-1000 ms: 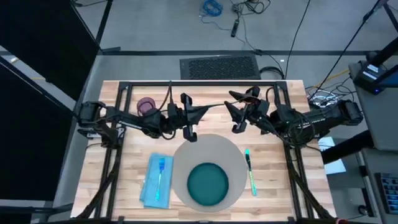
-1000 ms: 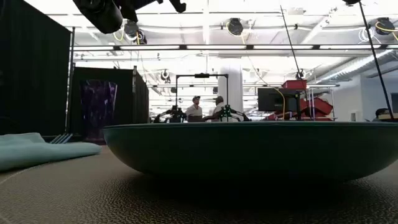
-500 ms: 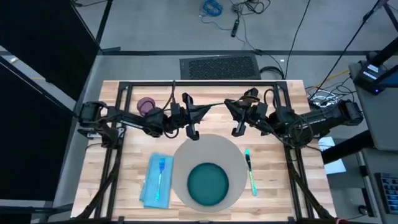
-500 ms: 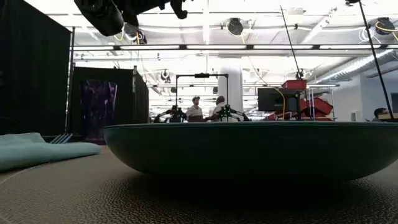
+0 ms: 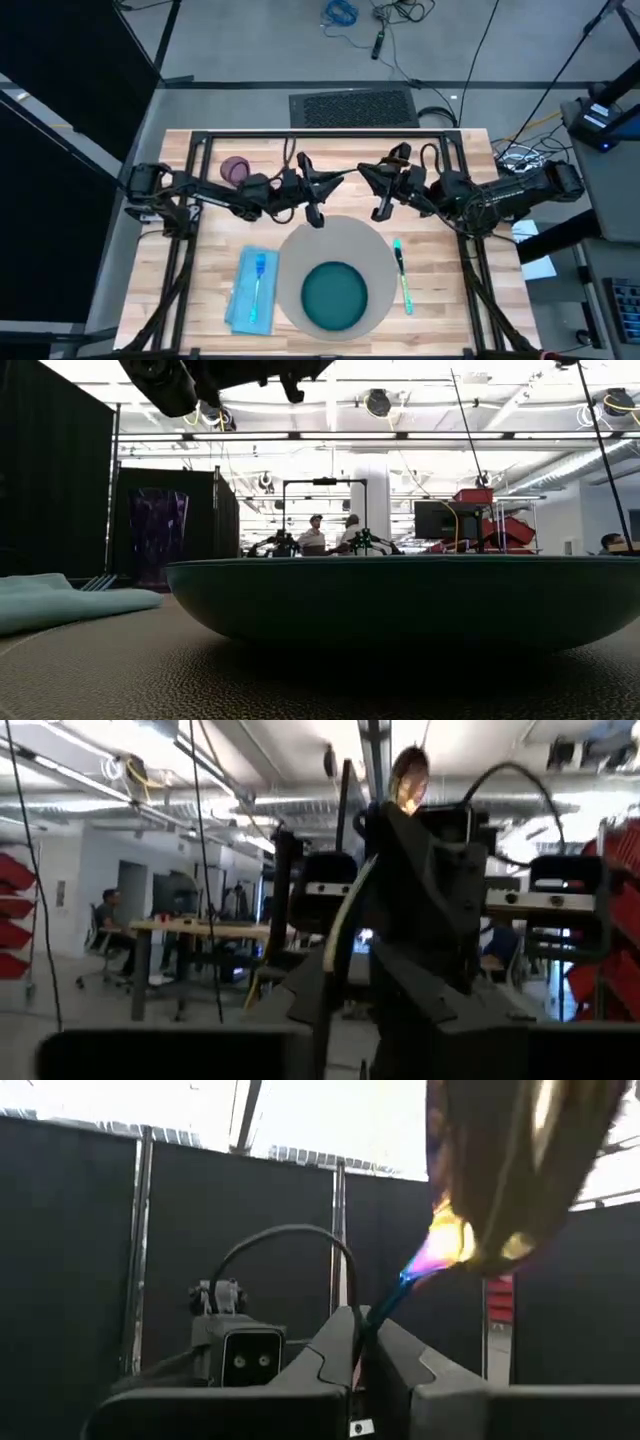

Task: Set table place
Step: Put the blue spoon beside the blue knife on the table

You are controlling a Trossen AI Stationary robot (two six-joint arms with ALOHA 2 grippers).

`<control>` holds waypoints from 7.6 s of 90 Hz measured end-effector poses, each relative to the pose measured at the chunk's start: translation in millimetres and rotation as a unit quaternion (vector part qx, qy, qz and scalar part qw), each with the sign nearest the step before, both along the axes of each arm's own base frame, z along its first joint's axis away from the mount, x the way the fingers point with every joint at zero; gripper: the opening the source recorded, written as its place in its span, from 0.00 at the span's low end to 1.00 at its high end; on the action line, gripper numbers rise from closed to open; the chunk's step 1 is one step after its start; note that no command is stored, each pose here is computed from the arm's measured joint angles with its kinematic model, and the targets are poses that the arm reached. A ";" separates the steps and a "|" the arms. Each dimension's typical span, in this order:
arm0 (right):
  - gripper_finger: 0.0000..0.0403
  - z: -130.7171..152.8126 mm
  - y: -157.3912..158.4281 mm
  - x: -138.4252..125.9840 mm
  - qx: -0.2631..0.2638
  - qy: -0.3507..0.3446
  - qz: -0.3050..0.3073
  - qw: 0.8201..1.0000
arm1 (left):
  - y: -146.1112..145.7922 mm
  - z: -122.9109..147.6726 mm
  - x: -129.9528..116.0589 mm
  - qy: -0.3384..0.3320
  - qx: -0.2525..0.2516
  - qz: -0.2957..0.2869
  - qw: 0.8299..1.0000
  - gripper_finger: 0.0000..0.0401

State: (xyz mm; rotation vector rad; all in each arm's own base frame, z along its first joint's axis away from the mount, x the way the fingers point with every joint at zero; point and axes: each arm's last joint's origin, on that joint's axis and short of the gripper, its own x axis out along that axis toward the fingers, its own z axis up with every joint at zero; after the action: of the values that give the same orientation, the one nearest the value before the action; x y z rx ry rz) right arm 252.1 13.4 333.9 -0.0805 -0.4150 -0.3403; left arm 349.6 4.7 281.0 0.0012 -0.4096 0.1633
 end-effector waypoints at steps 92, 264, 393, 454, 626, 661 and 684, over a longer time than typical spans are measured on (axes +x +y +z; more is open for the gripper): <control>0.00 80.4 -11.8 -80.3 0.183 0.358 -0.110 0.909 | 6.9 -11.5 0.5 0.089 -0.074 0.072 0.991 0.68; 0.00 -184.1 128.7 -133.3 0.661 0.505 -0.051 0.552 | -38.7 48.8 -50.7 0.094 -0.036 0.013 0.995 0.68; 0.11 -186.0 120.8 -128.5 0.644 0.528 -0.059 0.550 | -39.0 48.6 -50.6 0.094 -0.037 0.013 0.995 0.68; 0.19 -187.9 121.4 -125.5 0.639 0.509 -0.059 0.574 | -44.7 48.6 -51.2 0.094 -0.036 0.003 0.995 0.68; 0.02 -200.2 113.2 -125.0 0.682 0.459 -0.174 0.542 | -53.1 45.5 -51.8 0.111 -0.029 -0.013 0.993 0.68; 0.21 -199.9 114.8 -123.3 0.675 0.468 -0.155 0.548 | -53.6 45.6 -51.9 0.110 -0.029 -0.013 0.993 0.68; 0.35 -198.0 113.8 -124.4 0.663 0.482 -0.146 0.554 | -54.3 45.7 -52.0 0.110 -0.030 -0.015 0.993 0.68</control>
State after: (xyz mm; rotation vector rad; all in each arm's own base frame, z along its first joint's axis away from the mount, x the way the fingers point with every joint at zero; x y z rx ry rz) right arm 127.7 127.1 136.0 1.1555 1.0687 -0.8022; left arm 297.6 -49.5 326.7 -0.0448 -0.1849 0.1443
